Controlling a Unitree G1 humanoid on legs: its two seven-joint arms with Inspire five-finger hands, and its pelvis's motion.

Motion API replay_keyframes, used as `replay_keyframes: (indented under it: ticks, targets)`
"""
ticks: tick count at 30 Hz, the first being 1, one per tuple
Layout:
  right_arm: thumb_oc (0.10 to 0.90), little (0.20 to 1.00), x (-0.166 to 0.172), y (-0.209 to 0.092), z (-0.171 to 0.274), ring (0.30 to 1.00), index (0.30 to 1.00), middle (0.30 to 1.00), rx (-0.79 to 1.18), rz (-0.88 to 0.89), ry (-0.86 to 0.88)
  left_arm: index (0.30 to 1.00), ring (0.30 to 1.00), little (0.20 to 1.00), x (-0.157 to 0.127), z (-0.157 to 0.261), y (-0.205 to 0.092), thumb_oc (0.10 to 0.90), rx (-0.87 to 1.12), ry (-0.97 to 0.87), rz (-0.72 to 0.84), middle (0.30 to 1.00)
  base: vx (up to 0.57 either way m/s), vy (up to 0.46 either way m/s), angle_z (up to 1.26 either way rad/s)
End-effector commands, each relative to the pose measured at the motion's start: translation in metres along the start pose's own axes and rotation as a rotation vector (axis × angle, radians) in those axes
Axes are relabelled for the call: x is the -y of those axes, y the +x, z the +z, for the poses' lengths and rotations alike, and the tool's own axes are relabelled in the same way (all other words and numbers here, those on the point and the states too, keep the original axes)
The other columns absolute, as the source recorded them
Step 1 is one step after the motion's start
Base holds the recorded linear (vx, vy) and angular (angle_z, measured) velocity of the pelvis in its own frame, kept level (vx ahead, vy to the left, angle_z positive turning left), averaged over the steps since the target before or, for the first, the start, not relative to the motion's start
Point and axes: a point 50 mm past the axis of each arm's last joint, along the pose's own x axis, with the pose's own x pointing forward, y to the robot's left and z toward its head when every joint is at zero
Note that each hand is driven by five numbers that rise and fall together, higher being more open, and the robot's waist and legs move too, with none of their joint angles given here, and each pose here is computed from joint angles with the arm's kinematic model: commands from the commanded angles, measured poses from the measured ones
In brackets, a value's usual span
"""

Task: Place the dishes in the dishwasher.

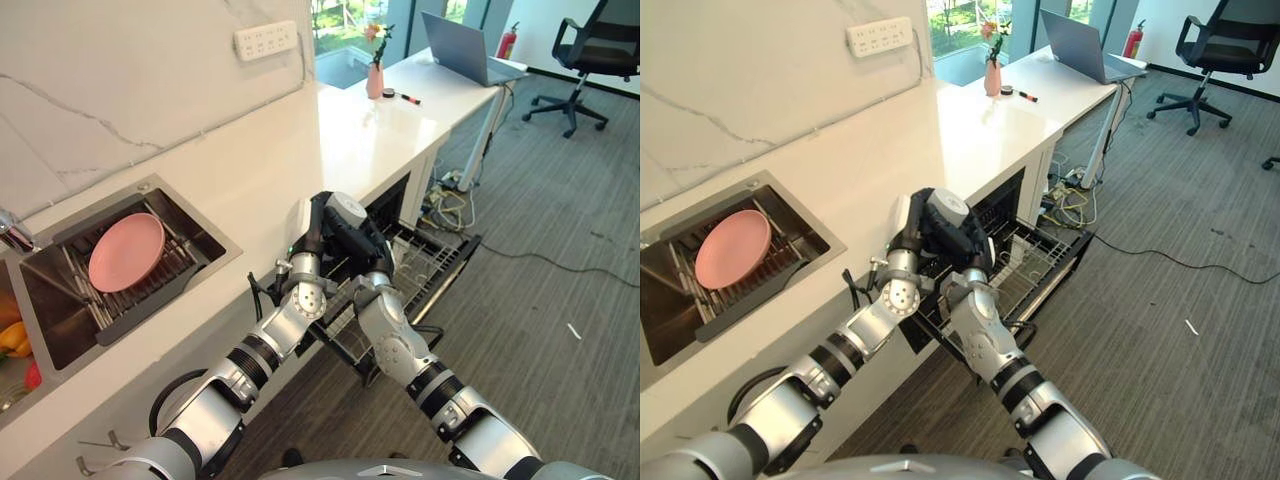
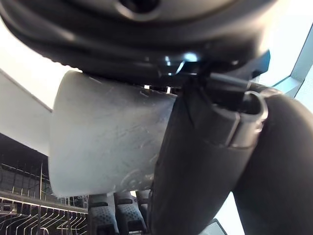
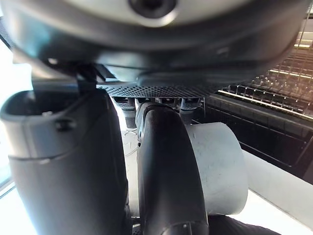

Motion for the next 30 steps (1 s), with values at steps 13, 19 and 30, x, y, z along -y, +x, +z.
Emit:
replay_keyframes:
  ticks: [13, 19, 30]
  targets:
    - [0.400, 0.300, -0.065, 0.025, 0.051, 0.300, 0.300, 0.300, 0.184, 0.134, 0.154, 0.300, 0.300, 0.300, 0.040, 0.125, -0.001, 0.400, 0.536, -0.148, -0.164, 0.300, 0.00, 0.000, 0.00]
    - [0.400, 0.300, -0.066, 0.026, 0.056, 0.300, 0.300, 0.300, 0.210, 0.124, 0.159, 0.300, 0.300, 0.300, 0.043, 0.125, -0.001, 0.400, 0.537, -0.135, -0.172, 0.300, 0.00, 0.000, 0.00]
    - [0.400, 0.300, -0.064, 0.027, 0.084, 0.300, 0.300, 0.300, 0.335, 0.055, 0.160, 0.900, 0.900, 0.900, 0.058, 0.118, -0.007, 0.800, 0.500, -0.107, -0.271, 0.900, 0.00, 0.000, 0.00]
